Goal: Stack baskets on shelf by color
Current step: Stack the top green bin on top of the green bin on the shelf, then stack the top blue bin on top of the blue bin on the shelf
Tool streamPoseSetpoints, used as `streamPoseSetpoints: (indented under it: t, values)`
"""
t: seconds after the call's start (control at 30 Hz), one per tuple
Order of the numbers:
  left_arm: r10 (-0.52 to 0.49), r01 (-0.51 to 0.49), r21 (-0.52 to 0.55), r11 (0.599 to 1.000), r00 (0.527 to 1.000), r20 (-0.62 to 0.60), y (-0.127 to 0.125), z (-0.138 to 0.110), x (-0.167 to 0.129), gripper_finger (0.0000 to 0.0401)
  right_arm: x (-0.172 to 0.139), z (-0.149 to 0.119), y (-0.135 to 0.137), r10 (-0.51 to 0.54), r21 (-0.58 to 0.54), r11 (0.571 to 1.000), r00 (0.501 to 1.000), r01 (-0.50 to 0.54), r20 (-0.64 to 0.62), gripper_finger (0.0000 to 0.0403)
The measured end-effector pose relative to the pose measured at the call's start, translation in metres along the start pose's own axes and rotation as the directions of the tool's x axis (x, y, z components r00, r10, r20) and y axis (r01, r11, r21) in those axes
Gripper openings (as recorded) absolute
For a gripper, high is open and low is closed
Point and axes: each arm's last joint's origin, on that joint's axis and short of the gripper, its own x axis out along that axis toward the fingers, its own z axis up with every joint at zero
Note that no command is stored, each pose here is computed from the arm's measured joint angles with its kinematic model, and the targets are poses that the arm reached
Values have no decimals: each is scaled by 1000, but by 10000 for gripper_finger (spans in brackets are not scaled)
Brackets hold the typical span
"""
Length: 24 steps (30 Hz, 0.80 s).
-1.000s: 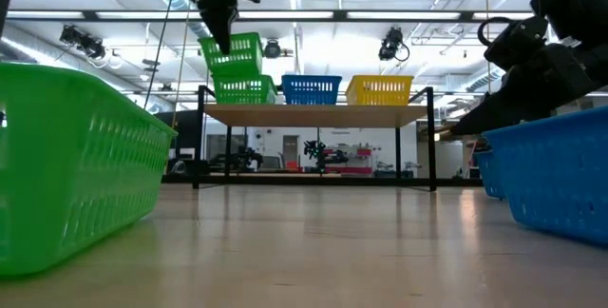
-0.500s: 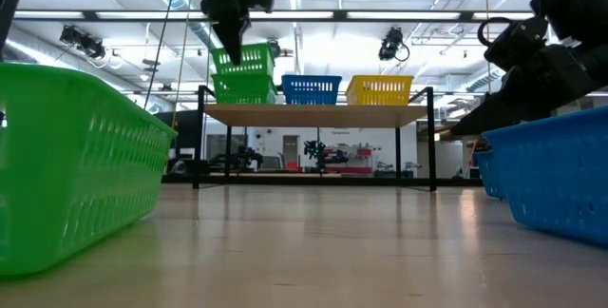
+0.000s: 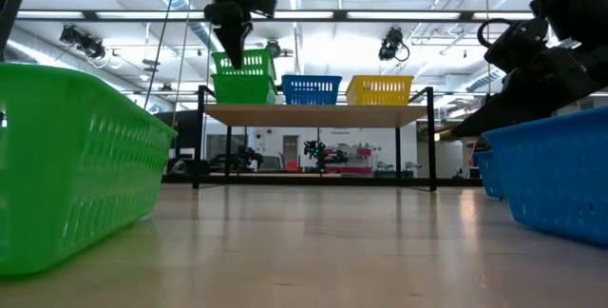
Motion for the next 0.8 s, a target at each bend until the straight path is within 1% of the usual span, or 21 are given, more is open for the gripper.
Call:
streamPoseSetpoints:
  t: [0.13,0.33,0.5,0.67,0.8]
  values:
    - [6,-6,-15,1000,1000,3,-1,1,0,77,0,0,0,0,0,1000,1000,0,0,254]
    - [50,-50,-8,999,999,-10,-2,2,-1,106,0,0,0,0,0,1000,1000,0,0,254]
    - [74,-74,-7,997,997,-2,-1,3,-6,114,0,0,0,0,0,1000,1000,0,0,254]
    - [100,-98,-18,995,992,75,0,9,-26,113,0,0,0,1,0,1000,1000,-1,0,254]
    - [92,-88,-41,995,987,130,-2,13,-42,111,0,0,0,1,0,1000,1000,-1,0,254]
